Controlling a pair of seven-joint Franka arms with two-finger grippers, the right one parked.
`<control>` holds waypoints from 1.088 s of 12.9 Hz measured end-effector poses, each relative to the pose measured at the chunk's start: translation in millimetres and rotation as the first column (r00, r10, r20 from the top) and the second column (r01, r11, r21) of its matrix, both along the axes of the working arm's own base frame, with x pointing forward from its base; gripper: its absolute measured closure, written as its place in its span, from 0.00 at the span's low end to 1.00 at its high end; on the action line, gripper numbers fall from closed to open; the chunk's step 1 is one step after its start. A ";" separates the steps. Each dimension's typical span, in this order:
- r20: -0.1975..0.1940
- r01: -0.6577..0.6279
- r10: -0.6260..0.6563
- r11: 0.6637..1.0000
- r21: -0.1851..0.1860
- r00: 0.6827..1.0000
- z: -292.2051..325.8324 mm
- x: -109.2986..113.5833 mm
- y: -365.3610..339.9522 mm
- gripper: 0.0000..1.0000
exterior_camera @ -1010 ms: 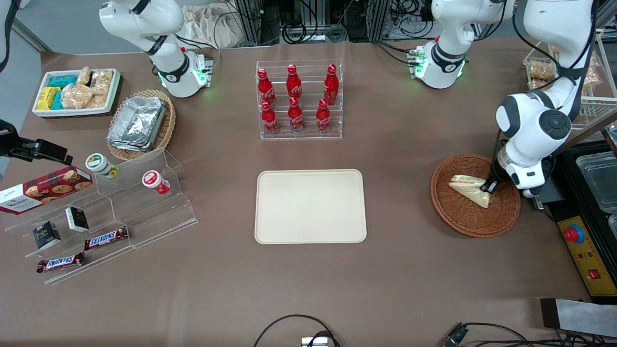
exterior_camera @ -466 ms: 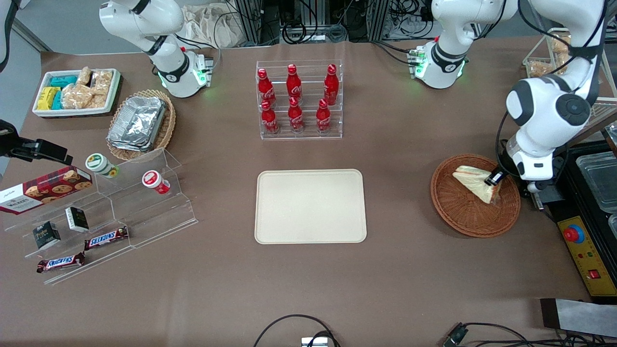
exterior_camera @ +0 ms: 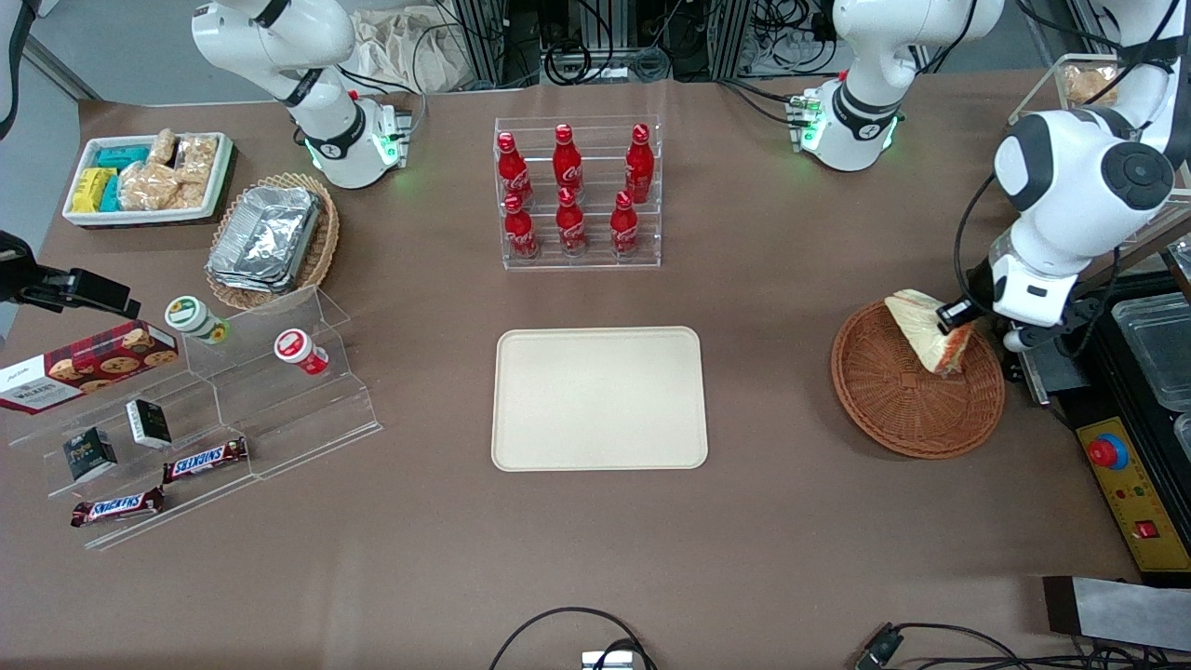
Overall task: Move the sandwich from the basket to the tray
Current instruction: 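Lift the sandwich out of the basket with the left gripper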
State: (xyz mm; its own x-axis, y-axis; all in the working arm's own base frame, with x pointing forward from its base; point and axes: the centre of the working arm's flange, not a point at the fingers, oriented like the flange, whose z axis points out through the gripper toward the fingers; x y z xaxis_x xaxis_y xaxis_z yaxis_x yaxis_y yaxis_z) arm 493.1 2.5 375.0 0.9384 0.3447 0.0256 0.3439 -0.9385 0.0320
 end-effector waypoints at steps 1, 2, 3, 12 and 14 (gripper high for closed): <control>-0.005 0.052 -0.052 0.999 0.002 0.999 3.8 -2.1 -11.4 0.85; -0.008 0.104 -0.104 0.995 0.006 0.995 7.9 -4.6 -25.9 0.85; -0.012 0.151 -0.151 0.988 0.010 0.988 11.5 -7.7 -43.6 0.85; -0.016 0.461 -0.462 0.882 0.098 0.887 30.1 -43.5 -198.5 0.85; -0.003 0.460 -0.462 0.883 0.096 0.887 33.0 -45.4 -228.3 0.85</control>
State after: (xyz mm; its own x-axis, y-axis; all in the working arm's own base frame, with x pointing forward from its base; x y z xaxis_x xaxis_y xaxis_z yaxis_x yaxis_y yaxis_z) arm 447.7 -225.8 408.0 0.9897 -0.1318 0.0554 -0.1286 -0.9899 -0.0589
